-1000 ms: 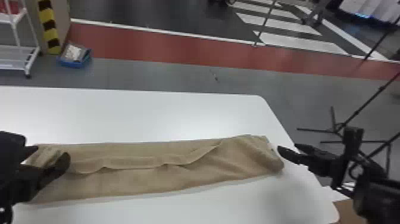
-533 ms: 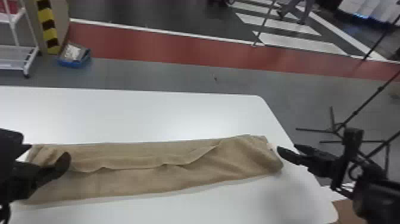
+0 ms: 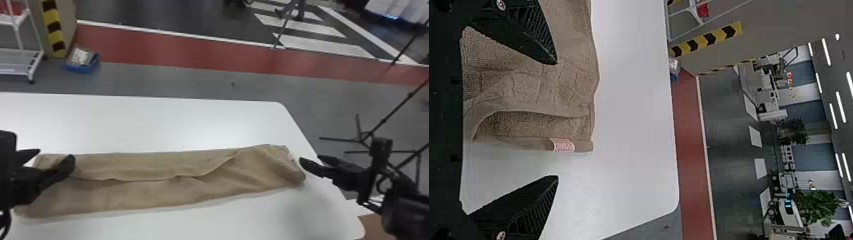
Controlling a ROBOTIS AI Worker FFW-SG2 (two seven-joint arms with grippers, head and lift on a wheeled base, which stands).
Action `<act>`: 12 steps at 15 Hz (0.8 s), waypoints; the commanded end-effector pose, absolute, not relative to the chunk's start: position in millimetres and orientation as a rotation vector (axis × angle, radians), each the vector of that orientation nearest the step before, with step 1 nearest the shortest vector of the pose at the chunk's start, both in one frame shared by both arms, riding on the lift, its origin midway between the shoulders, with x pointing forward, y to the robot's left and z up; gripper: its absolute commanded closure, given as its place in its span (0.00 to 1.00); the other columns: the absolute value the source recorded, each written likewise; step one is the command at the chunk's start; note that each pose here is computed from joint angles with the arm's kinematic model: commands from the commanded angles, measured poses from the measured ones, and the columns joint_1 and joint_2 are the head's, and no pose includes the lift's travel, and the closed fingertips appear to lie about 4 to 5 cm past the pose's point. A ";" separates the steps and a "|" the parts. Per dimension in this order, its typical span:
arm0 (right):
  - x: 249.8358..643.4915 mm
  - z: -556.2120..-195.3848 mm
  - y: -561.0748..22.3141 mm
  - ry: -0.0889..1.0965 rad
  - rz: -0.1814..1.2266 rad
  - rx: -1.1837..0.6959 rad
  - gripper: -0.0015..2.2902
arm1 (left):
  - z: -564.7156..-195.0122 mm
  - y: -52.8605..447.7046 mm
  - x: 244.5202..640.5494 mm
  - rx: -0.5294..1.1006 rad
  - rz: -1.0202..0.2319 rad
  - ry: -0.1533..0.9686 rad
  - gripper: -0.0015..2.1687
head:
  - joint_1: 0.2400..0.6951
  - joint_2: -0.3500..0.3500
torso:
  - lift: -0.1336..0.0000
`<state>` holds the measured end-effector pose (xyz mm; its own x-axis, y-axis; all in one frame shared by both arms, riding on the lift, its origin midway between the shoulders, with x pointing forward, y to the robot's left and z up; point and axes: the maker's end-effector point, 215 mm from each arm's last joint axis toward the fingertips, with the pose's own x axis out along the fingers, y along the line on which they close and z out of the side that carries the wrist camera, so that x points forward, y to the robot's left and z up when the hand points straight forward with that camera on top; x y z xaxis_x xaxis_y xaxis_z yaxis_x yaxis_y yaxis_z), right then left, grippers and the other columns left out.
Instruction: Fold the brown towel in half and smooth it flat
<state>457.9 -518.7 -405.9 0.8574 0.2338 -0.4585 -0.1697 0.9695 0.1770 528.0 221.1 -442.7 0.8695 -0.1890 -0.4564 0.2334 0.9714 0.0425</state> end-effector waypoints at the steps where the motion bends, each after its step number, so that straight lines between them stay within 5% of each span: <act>1: 457.8 -406.2 -518.7 0.497 0.213 0.133 0.03 | -453.2 225.4 525.6 0.109 -0.214 0.503 0.16 | 1.00 0.04 | 0.13; 12: 457.9 -404.8 -519.9 0.496 0.211 0.130 0.03 | -456.7 229.9 523.6 0.109 -0.207 0.529 0.40 | 1.00 0.05 | 0.13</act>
